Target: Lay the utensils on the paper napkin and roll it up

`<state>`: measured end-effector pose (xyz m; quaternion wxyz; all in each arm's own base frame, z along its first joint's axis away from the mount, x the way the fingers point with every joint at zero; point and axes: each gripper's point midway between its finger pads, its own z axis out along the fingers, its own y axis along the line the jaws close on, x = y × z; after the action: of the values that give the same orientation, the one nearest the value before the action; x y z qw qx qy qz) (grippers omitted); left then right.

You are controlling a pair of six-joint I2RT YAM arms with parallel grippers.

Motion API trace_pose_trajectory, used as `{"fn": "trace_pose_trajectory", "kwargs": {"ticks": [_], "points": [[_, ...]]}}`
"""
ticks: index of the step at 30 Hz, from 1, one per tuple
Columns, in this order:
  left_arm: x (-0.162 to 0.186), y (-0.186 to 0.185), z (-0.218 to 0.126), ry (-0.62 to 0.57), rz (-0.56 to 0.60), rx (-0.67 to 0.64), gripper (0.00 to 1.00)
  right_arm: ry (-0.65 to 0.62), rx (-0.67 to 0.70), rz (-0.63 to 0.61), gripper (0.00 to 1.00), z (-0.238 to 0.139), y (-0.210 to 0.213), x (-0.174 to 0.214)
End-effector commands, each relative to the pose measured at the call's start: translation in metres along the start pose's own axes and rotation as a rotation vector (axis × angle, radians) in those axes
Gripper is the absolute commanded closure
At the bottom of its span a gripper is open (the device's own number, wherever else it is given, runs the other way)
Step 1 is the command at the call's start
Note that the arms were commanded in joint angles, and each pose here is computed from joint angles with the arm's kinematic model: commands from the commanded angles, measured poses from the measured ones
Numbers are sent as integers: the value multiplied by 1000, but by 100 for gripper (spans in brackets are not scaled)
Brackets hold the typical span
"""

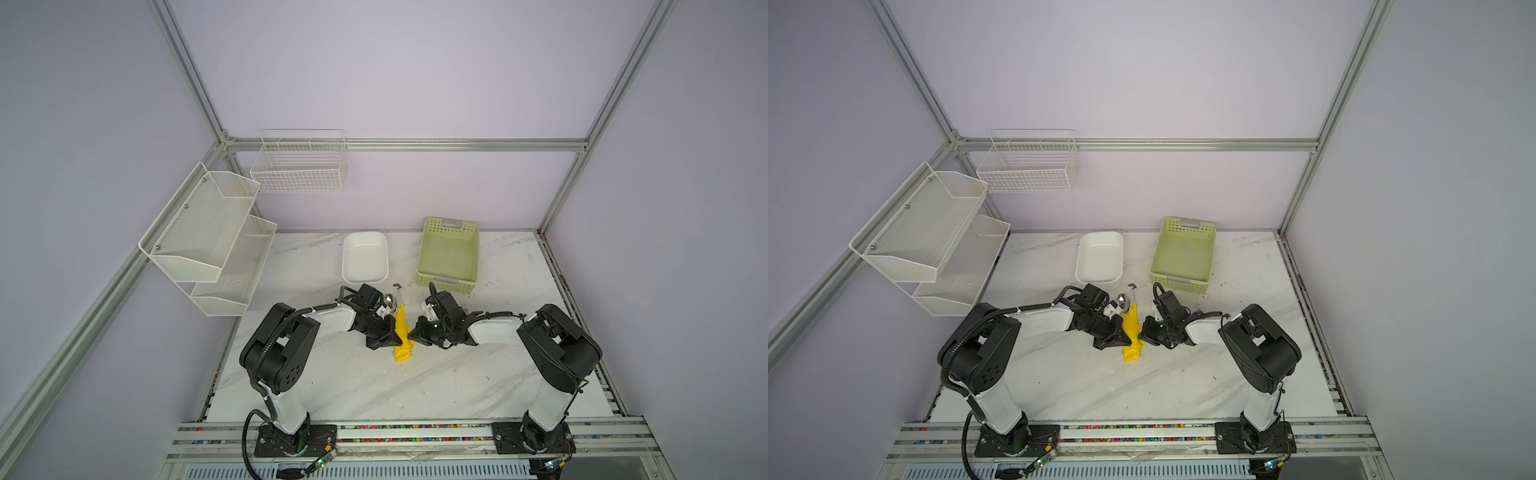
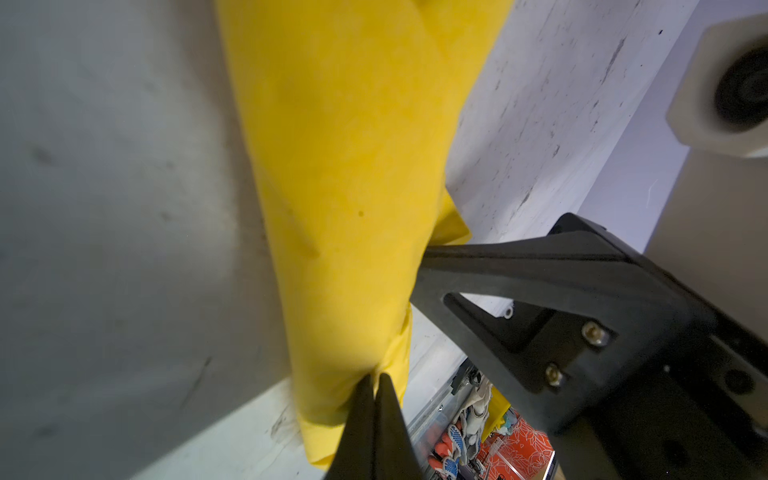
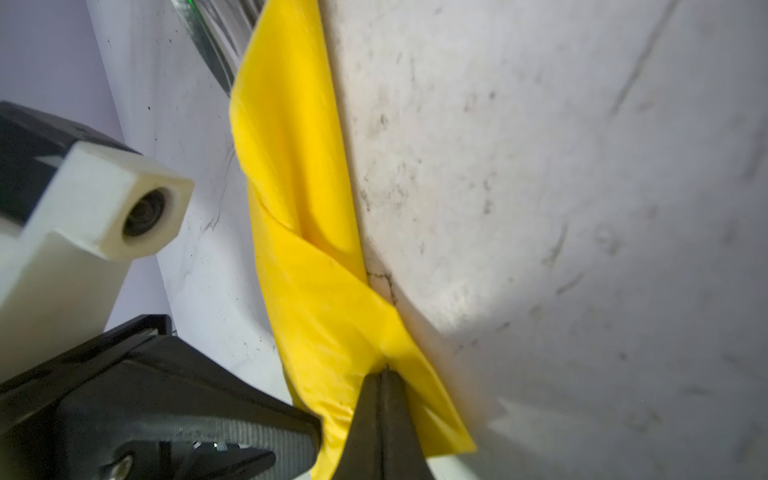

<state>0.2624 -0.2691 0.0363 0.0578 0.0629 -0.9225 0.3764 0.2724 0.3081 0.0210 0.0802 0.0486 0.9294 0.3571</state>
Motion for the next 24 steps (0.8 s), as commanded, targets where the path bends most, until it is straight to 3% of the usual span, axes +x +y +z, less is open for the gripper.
{"fn": "trace_pose_trajectory", "kwargs": {"ticks": [1,6,13,24], "points": [[12,23,11,47,-25,-45,99,77,231,71,100,1,-65,32],[18,42,14,72,-53,-120,100,41,209,50,99,-13,-47,23],[19,45,14,78,-56,-132,100,-19,173,-23,88,-32,-10,-1],[15,41,14,71,-56,-129,100,-4,126,-97,75,-29,21,-9]]}}
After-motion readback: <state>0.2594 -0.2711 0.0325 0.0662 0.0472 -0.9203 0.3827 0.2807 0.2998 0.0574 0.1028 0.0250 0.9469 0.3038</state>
